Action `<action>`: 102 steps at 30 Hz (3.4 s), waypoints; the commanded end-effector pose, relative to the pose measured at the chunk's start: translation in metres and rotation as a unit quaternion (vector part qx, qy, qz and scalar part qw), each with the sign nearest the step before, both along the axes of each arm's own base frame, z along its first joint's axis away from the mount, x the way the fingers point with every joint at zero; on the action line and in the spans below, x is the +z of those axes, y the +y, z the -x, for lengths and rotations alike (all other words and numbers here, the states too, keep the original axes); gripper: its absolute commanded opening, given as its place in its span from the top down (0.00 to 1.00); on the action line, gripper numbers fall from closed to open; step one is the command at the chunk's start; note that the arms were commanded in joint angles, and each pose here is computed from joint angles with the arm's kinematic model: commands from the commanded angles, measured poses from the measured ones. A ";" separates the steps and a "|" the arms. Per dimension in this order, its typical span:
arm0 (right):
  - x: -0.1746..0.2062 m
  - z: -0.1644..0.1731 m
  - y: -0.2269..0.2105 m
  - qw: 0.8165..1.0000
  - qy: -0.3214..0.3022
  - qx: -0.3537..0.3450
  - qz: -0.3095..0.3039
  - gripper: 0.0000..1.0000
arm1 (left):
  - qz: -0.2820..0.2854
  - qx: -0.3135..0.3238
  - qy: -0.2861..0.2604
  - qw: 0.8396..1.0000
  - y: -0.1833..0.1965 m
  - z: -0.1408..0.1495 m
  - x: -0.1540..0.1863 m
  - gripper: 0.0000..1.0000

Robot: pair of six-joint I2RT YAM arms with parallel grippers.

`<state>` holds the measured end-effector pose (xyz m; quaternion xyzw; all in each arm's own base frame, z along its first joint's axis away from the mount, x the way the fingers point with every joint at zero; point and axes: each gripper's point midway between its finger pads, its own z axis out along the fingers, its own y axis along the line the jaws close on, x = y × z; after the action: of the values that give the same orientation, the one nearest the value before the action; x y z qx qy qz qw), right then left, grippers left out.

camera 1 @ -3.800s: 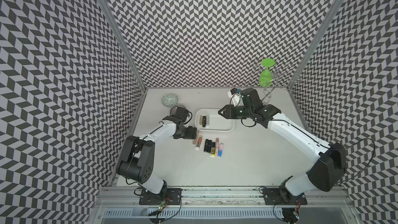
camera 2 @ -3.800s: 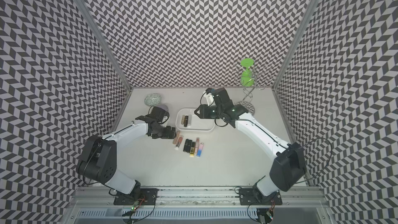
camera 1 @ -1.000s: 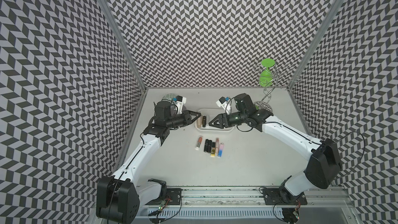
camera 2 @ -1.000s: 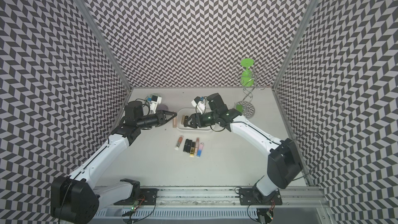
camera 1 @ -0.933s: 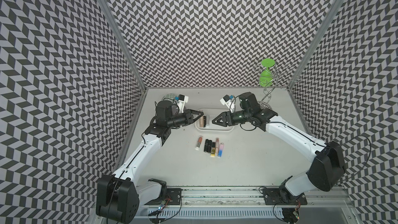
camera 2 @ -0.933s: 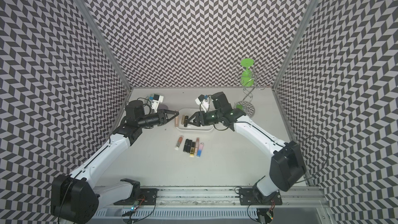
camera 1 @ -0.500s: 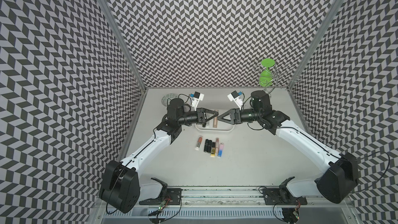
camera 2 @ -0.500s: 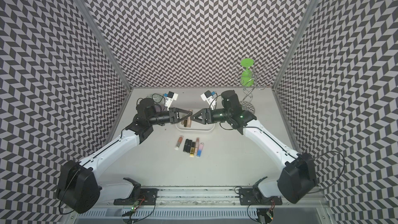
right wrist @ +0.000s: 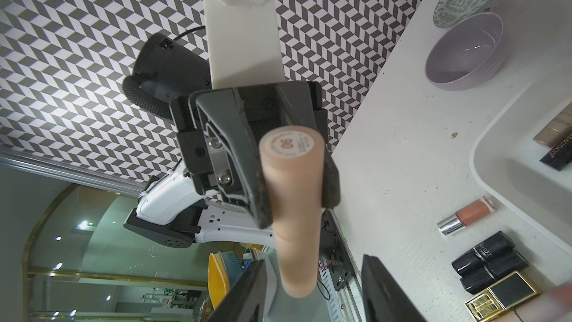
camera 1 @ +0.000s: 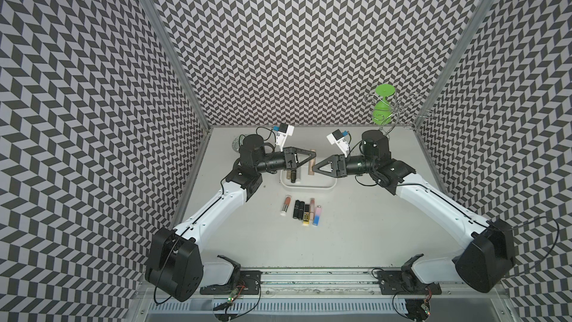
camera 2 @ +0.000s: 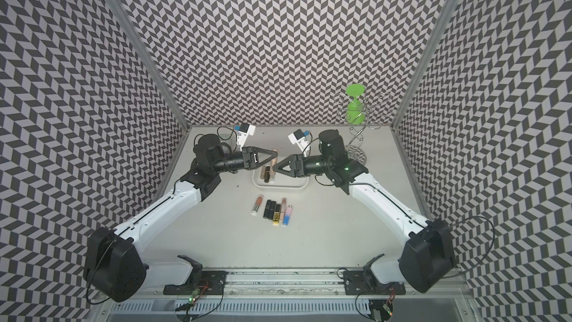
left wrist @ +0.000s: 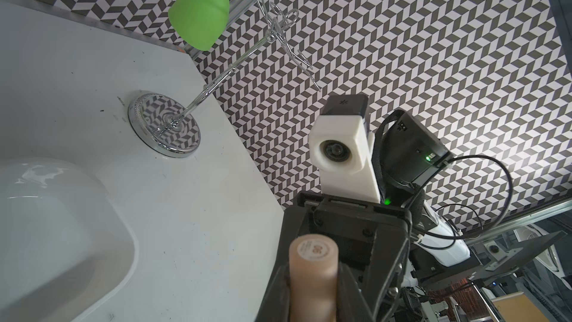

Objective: Put the lipstick into the storage box
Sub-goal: Pick up the lipstick at the center of the board, then place the lipstick in the storage box.

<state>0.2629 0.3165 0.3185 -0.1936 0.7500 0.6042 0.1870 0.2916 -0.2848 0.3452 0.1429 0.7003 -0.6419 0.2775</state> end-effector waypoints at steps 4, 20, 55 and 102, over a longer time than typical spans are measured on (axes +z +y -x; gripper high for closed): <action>0.030 -0.001 0.005 0.998 -0.032 0.002 -0.049 0.49 | 0.013 -0.007 -0.028 0.999 -0.005 0.004 0.018 0.80; 0.028 0.000 0.018 0.998 -0.021 0.010 -0.056 0.65 | 0.016 -0.011 -0.031 0.999 -0.011 0.010 0.020 0.80; -0.016 -0.024 0.018 0.999 -0.004 -0.043 0.013 0.84 | -0.015 0.072 -0.020 0.997 0.037 -0.021 0.008 0.44; -0.272 -0.165 0.031 0.935 0.100 -0.103 0.324 0.77 | -0.376 0.157 0.135 0.903 0.127 0.013 -0.219 0.42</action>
<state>0.4228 0.3405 0.0468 -0.0965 0.9389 0.3172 0.0924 0.2832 -0.1612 0.1378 0.0294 0.9274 -0.3037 0.2165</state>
